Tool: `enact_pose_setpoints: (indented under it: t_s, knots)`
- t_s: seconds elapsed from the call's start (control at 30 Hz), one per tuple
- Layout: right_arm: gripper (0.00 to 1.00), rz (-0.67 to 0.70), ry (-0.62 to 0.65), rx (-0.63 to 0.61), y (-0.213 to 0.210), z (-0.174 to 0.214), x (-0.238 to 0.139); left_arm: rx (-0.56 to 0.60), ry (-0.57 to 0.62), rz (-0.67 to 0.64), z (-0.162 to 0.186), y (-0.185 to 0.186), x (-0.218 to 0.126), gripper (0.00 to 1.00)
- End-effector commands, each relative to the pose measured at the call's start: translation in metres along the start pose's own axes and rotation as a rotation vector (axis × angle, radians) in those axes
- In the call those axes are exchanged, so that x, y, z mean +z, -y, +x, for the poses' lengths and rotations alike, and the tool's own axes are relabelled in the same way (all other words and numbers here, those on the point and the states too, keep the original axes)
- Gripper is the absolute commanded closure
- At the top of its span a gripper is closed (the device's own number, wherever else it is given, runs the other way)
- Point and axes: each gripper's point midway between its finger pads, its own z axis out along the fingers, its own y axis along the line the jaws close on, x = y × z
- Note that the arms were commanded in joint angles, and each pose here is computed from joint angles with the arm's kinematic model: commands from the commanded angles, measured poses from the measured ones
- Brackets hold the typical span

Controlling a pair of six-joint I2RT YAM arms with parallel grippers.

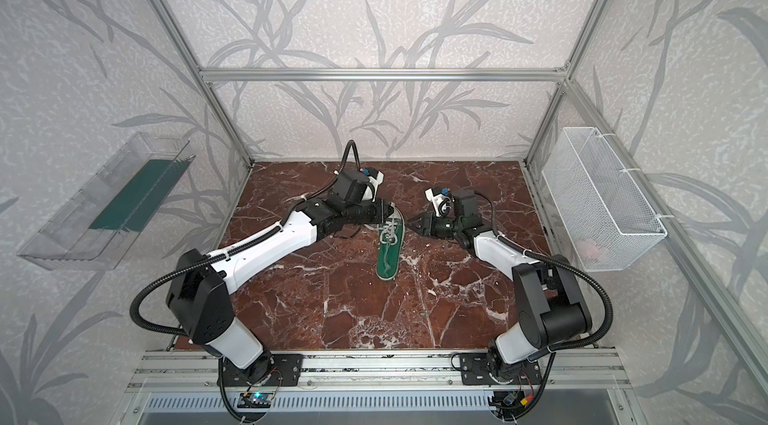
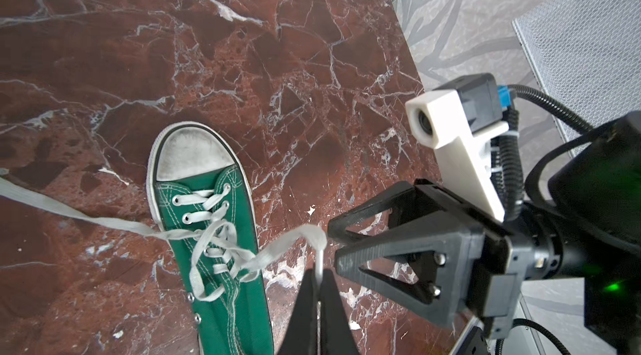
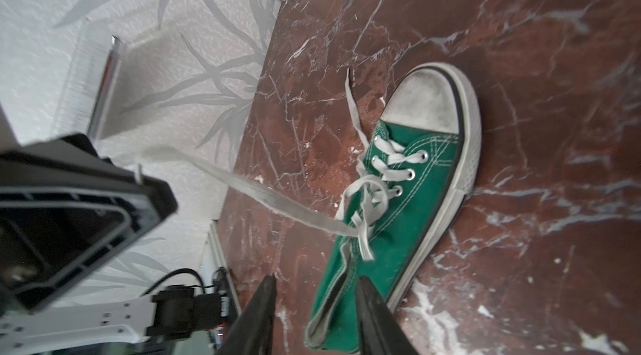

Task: Tie the shoes
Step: 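Pull both lace ends apart, away from the sneaker, with both grippers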

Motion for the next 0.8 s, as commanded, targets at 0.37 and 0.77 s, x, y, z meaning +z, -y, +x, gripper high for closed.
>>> enact_pose_setpoints:
  t_s: [0.37, 0.77]
  knots:
    - [0.61, 0.020, 0.001, -0.309, -0.017, -0.018, 0.045, 0.011, 0.010, 0.019, -0.020, 0.008, -0.010, 1.00]
    - [0.92, 0.064, -0.031, -0.232, -0.004, -0.025, 0.060, -0.003, 0.000, 0.006, -0.015, -0.001, -0.010, 0.99]
